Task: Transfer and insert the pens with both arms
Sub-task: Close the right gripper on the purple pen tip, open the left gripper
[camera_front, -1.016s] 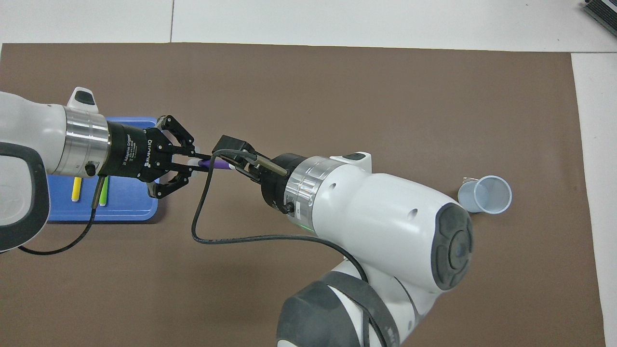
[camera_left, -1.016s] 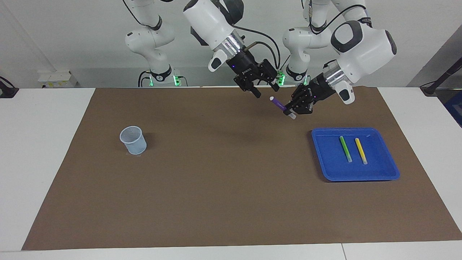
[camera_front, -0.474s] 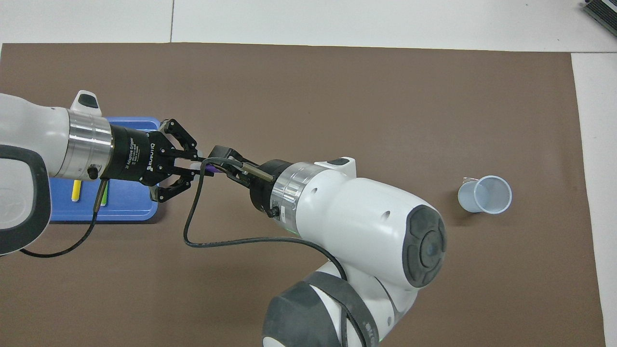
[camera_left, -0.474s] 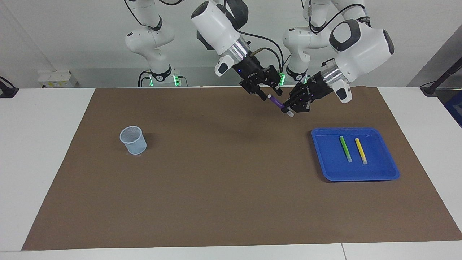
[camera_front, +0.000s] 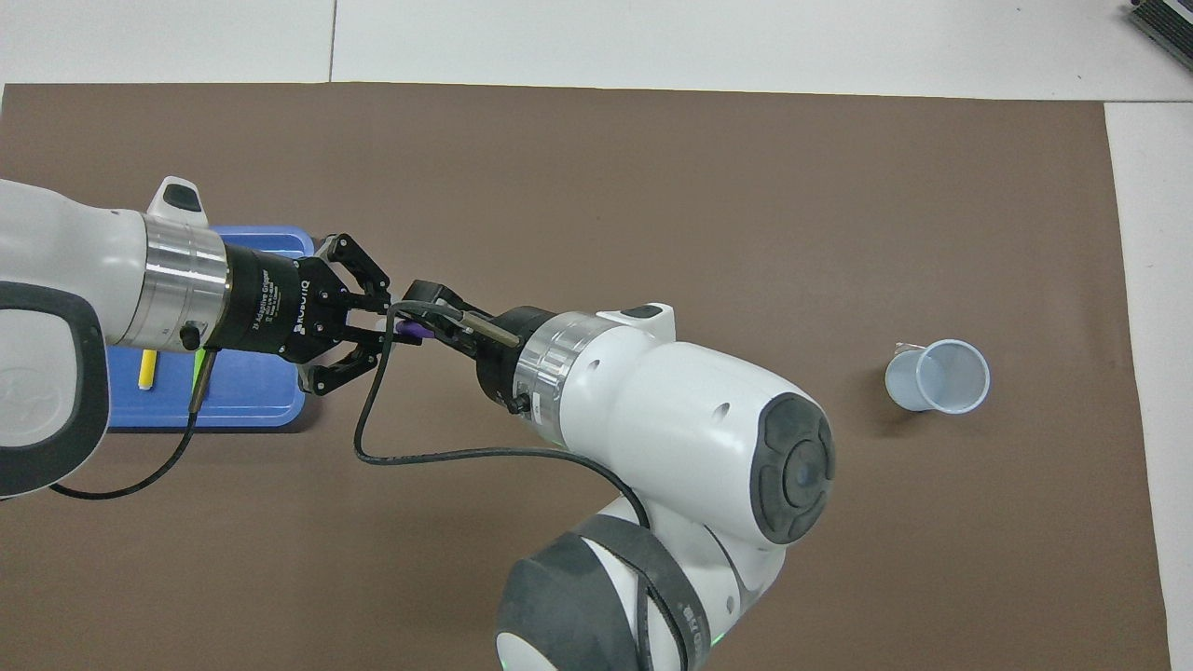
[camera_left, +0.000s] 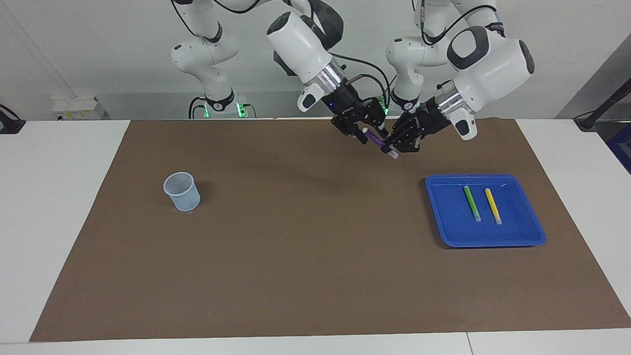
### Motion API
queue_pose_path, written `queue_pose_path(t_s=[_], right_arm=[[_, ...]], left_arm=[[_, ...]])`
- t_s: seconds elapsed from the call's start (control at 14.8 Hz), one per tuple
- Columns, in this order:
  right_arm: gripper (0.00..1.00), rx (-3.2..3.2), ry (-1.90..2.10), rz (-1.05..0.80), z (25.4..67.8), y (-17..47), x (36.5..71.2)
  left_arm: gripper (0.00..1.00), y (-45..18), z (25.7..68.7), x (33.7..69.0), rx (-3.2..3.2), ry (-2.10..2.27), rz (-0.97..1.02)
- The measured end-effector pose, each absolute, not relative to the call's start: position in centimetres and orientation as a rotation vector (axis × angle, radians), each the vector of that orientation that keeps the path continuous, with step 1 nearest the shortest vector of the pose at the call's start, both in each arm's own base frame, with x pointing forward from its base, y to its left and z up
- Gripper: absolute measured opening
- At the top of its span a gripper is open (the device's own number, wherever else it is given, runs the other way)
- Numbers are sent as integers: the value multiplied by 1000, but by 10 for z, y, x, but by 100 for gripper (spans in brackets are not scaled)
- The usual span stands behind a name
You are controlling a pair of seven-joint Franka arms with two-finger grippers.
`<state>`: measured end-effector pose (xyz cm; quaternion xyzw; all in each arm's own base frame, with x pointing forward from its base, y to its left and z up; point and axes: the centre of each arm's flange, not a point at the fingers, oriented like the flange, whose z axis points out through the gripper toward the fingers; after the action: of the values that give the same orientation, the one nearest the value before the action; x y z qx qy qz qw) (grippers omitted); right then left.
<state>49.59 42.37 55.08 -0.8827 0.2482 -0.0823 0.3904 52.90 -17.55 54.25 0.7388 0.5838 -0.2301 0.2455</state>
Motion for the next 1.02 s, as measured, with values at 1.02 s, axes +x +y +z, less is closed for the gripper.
queue_pose_path(t_s=[1.02], right_arm=[[40,-2248,613,-202,550,432,489]], left_arm=[[18,-176,545,526,2022,1592,-642]])
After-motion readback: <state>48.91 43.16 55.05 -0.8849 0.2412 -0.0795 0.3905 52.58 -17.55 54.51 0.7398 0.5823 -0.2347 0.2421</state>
